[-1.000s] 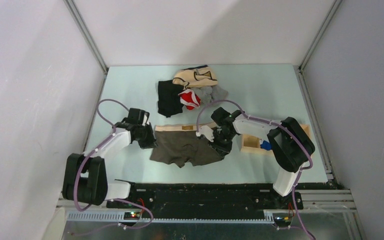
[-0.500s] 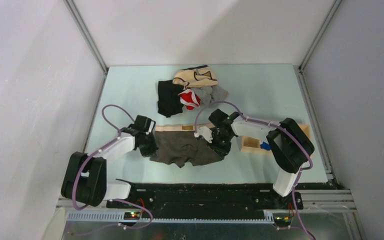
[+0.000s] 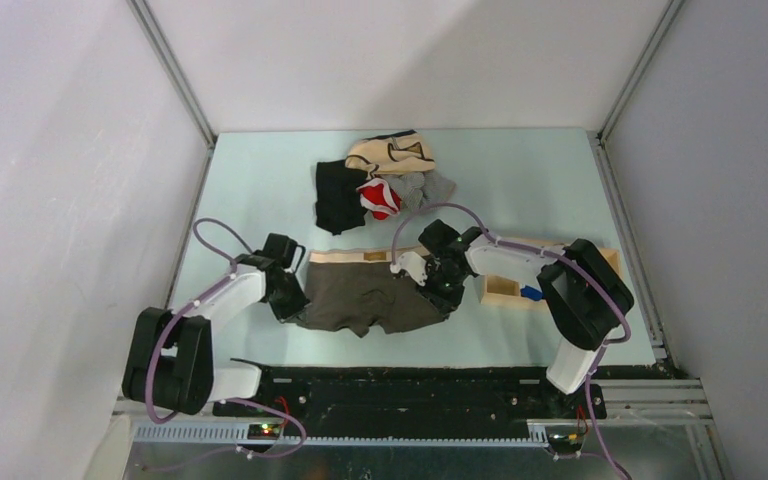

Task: Roll the underwear
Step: Flatten out the underwear at the center of the board.

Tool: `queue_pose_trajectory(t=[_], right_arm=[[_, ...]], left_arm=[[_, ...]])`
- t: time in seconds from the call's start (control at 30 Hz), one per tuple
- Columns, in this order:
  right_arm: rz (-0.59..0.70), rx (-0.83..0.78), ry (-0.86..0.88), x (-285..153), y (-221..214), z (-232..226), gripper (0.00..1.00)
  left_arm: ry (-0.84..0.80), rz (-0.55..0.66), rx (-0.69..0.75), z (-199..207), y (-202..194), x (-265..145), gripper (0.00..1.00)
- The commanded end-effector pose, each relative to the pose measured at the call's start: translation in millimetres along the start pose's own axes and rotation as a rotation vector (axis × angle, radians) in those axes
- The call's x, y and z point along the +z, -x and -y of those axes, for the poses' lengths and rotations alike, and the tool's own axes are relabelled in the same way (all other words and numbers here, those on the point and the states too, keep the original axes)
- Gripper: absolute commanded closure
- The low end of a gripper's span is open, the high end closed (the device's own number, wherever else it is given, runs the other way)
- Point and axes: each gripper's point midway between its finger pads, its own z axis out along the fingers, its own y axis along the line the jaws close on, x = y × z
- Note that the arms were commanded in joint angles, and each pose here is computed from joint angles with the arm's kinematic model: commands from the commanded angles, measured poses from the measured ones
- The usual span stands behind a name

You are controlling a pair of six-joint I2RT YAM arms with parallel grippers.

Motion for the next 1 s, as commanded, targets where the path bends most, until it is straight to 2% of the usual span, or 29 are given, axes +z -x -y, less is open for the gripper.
queue_pose_trajectory(t=[0.0,0.17,0.23,0.33,0.43,0.5,0.53,0.6,0.7,0.8,0.97], right_arm=[[-0.241,0.079,-0.060,2,-68,8,0.87],[-0.248,0.118,-0.056,-1,-72,8,0.87],[-0.223,0.120,-0.043,-7,-68,3,0.84],[-0.138,0.142,-0.042,-25,-54,-6,0.71],[-0.090,0.203,-0.028,-39,-49,-17,0.58],[-0.069,0.282,0.000,-48,-52,-21,0.52],[-0.052,0.318,0.024,-51,-51,-25,0.49],[-0.010,0.383,0.041,-57,-48,-18,0.47],[0.071,0.466,0.051,-68,-39,0,0.46],[0.123,0.501,0.049,-74,-21,20,0.46],[0.195,0.490,0.023,-78,15,50,0.48]], left_arm=[[0.195,-0.056,-0.061,-46,-13,4,1.00],[0.213,-0.058,-0.098,-52,-7,1,1.00],[0.151,-0.036,-0.073,-41,3,-4,1.00],[-0.048,-0.003,0.029,-3,14,-22,1.00],[-0.137,0.110,0.115,13,31,-47,1.00],[-0.212,0.175,0.161,27,42,-61,0.82],[-0.248,0.191,0.179,34,45,-66,0.66],[-0.295,0.266,0.215,46,61,-76,0.52],[-0.313,0.331,0.223,56,80,-76,0.47],[-0.318,0.343,0.229,69,99,-62,0.42],[-0.241,0.363,0.253,80,141,-41,0.43]])
